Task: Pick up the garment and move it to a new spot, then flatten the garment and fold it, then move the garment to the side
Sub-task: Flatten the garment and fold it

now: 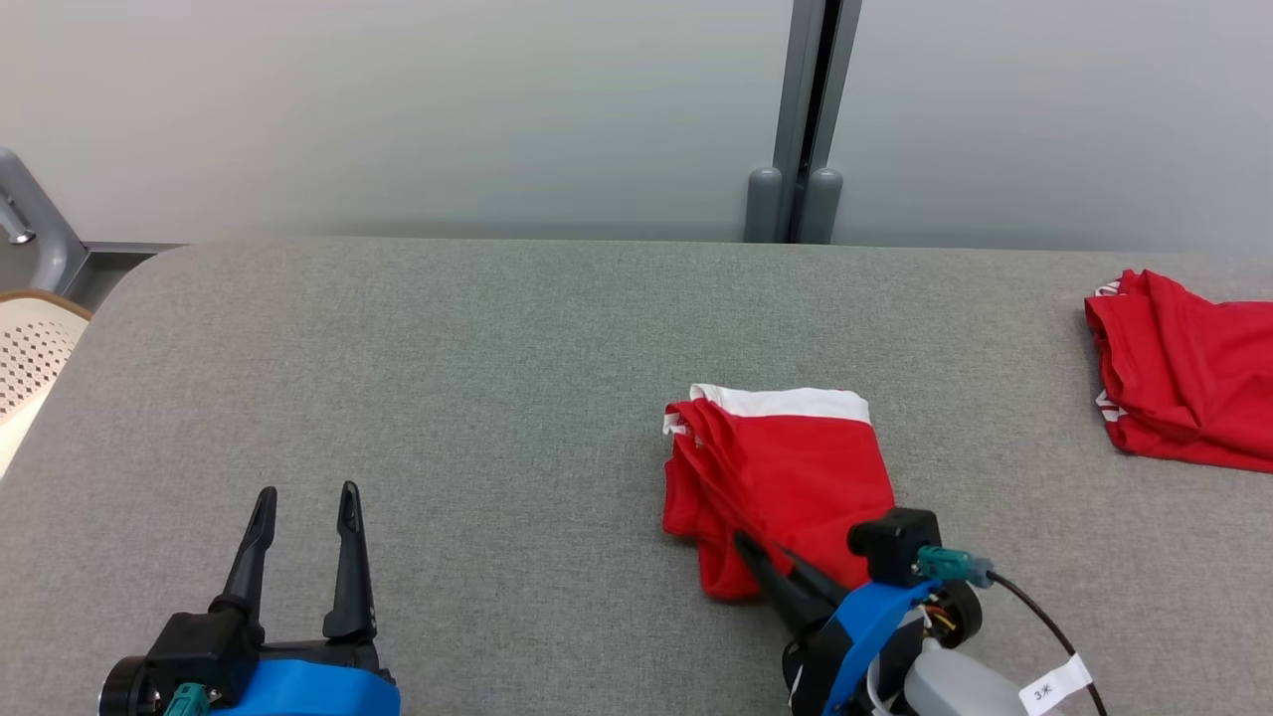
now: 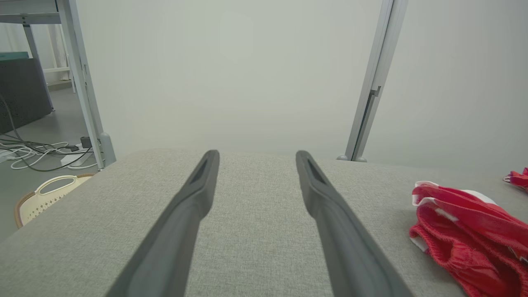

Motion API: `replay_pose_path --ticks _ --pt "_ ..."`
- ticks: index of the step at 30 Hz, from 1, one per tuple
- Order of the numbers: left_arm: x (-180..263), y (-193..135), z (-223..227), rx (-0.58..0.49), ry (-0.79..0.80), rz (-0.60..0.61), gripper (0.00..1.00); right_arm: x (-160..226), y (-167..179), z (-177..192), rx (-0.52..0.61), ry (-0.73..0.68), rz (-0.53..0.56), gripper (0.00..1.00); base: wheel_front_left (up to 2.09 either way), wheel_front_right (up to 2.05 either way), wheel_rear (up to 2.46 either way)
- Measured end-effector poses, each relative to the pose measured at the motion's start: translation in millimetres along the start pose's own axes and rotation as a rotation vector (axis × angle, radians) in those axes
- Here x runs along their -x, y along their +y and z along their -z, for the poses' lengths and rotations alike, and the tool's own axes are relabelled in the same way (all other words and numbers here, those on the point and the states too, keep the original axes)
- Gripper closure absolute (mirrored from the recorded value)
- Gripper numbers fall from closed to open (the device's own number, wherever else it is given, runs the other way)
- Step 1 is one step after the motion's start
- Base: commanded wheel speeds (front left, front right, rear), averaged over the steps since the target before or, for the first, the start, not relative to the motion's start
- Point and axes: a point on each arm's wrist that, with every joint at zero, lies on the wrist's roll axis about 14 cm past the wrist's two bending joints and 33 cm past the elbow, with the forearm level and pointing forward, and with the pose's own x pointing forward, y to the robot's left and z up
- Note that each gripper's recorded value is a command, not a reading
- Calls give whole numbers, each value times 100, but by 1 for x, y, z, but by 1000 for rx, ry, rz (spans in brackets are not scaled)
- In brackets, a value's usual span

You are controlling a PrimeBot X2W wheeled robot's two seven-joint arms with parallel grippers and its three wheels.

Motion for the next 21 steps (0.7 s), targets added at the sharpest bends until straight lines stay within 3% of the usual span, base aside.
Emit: replay_pose_path --ticks 4,5,6,7,14,21 --pt "-1 -1 1 2 2 3 0 2 13 14 -2 36 -32 100 0 0 0" --pt "-1 -2 1 2 3 4 0 3 14 16 0 40 -36 70 0 0 0" --pt "-1 -2 1 2 3 5 0 3 15 16 -1 39 -37 6 0 0 0" --pt "-1 -2 1 4 2 6 0 3 16 15 1 37 -39 0 0 0 0" --pt "-1 -9 -2 8 -8 25 0 10 19 -10 48 -49 -53 0 0 0 0" --pt "-5 -21 -4 10 -15 66 0 36 -21 -61 65 -227 72 0 0 0 0"
